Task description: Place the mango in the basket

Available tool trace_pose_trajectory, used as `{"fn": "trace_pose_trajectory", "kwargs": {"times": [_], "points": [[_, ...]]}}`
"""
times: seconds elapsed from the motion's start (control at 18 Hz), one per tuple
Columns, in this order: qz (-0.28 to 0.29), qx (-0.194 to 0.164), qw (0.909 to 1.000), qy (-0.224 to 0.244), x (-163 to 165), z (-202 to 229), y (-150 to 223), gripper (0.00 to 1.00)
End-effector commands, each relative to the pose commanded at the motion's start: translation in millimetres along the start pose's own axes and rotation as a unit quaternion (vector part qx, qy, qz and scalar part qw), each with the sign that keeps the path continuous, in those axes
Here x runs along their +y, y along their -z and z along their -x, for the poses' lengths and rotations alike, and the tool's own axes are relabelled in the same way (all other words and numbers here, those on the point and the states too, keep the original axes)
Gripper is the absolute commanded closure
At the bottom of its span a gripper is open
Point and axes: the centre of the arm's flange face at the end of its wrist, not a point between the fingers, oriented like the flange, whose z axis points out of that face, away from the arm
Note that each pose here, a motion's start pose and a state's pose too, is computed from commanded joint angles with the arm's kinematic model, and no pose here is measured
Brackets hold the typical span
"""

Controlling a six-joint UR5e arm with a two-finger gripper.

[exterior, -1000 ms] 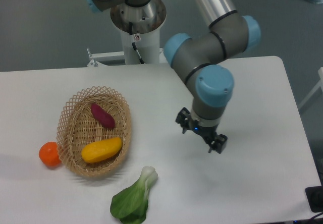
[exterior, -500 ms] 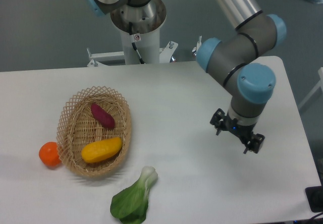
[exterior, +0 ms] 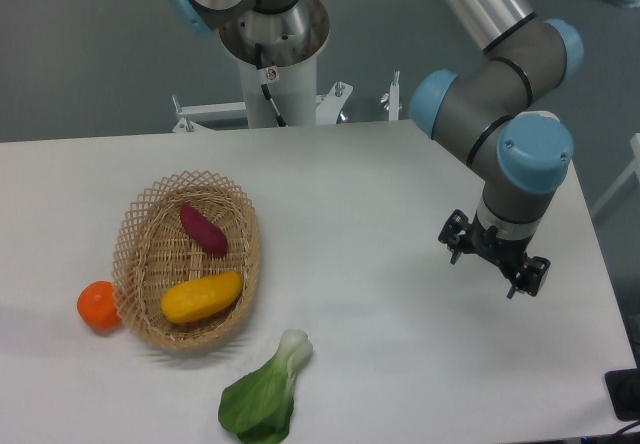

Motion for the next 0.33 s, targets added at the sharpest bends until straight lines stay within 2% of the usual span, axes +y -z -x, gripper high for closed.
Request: {"fn": "trace_pose_trajectory", "kwargs": {"times": [0.33], "points": [[0.0,-0.001,1.0,0.0,0.0,-0.1,1.1,0.0]]}}
